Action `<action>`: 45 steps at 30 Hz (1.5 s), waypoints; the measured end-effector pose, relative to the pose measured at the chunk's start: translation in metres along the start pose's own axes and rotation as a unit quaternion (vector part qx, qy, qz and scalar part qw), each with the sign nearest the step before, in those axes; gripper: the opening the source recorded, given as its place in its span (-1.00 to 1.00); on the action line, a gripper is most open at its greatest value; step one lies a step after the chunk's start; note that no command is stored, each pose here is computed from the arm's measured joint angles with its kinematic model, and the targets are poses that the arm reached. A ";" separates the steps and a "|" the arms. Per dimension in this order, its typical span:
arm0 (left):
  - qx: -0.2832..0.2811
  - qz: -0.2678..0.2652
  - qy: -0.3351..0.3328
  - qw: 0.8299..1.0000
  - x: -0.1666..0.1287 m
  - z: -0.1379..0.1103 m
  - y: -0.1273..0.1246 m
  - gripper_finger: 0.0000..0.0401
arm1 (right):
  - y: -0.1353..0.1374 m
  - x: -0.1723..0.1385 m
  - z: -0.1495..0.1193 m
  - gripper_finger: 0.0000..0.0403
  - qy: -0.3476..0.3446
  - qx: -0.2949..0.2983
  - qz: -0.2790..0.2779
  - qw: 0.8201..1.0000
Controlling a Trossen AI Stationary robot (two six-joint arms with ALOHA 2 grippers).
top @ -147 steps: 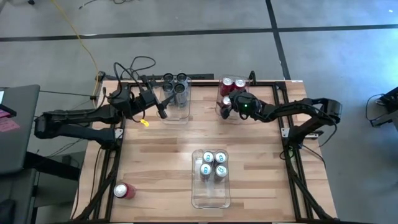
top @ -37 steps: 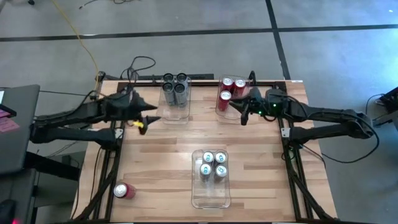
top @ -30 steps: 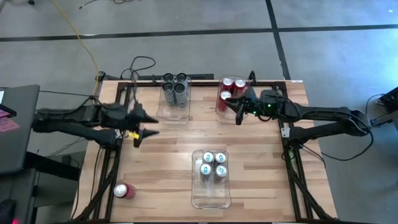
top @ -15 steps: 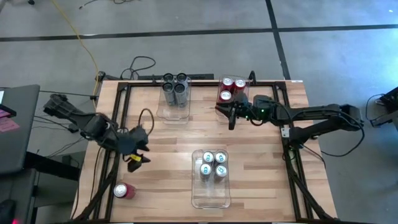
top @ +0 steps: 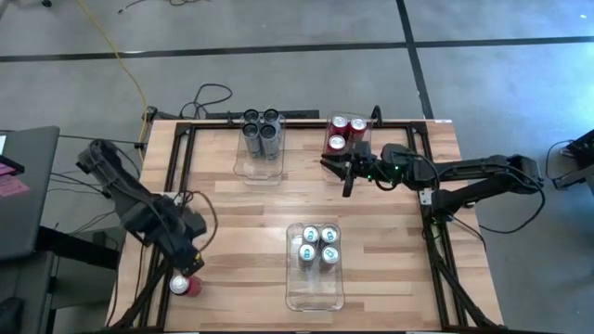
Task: Sort soda cans
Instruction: Put the red soda can into the right transparent bin
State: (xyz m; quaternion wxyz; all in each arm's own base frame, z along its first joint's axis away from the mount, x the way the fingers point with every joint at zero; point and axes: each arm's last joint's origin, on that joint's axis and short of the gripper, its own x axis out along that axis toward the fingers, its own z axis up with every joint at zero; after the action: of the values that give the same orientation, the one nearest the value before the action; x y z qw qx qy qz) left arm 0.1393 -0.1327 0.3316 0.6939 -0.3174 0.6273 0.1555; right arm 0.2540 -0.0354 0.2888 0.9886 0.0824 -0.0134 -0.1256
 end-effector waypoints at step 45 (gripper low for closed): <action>-0.030 0.085 -0.027 0.996 0.069 -0.084 -0.043 0.97 | 0.019 -0.003 0.000 -0.44 -0.008 -0.006 0.039 0.999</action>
State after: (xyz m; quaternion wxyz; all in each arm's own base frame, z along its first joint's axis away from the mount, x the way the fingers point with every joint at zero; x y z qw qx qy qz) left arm 0.1127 -0.2312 0.2743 0.6854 -0.2788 0.6279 0.2411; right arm 0.2560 -0.0167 0.2915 0.9931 0.0746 -0.0238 -0.0878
